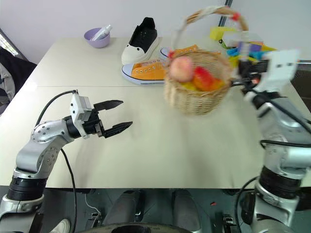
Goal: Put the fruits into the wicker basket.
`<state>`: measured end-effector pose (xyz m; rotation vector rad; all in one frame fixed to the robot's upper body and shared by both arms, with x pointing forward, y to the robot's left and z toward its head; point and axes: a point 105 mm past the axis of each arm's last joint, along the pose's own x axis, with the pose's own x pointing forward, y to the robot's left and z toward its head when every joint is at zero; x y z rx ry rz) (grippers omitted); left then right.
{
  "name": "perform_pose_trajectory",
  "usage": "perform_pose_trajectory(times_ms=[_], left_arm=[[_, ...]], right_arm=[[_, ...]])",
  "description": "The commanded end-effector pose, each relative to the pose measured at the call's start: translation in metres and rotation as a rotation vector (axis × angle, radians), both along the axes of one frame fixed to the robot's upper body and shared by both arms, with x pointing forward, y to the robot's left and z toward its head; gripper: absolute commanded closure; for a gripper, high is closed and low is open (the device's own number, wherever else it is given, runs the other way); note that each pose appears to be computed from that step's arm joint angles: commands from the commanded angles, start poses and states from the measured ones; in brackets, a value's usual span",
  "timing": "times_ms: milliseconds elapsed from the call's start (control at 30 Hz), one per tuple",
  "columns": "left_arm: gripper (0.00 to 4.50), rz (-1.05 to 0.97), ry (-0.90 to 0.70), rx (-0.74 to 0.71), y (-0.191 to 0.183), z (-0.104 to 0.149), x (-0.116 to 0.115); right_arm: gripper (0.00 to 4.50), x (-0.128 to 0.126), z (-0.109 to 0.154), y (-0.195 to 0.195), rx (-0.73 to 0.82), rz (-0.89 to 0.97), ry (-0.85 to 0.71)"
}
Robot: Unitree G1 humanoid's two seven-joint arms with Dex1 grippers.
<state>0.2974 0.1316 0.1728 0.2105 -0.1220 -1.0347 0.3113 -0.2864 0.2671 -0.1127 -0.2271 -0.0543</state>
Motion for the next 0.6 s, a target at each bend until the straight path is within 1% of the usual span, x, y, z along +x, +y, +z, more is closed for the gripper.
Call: perform_pose_trajectory(times_ms=[33,133,300,400,467,500,600], left_arm=[[0.00,-0.008,-0.061,-0.019,-0.006,0.010,0.005],[0.00,-0.011,-0.070,-0.025,-0.009,0.010,0.008],[0.00,-0.004,-0.077,-0.030,-0.009,0.009,0.009],[0.00,0.009,-0.077,-0.032,-0.008,0.008,0.010],[0.00,0.018,-0.073,-0.035,-0.007,0.008,0.011],[0.00,0.026,-0.068,-0.033,-0.006,0.007,0.012],[0.00,0.061,-0.046,-0.016,-0.002,0.002,0.016]], right_arm=[[4.48,-0.011,0.013,-0.035,-0.028,-0.150,-0.059],[4.48,-0.010,0.004,-0.061,-0.007,-0.254,-0.041],[4.48,-0.009,-0.019,-0.085,0.024,-0.318,0.012],[3.34,-0.013,-0.019,-0.085,0.028,-0.308,0.001],[2.33,-0.017,-0.017,-0.084,-0.001,-0.307,-0.008],[1.90,-0.019,-0.016,-0.084,-0.029,-0.306,-0.007],[1.90,-0.030,-0.019,-0.084,-0.087,-0.292,0.003]])
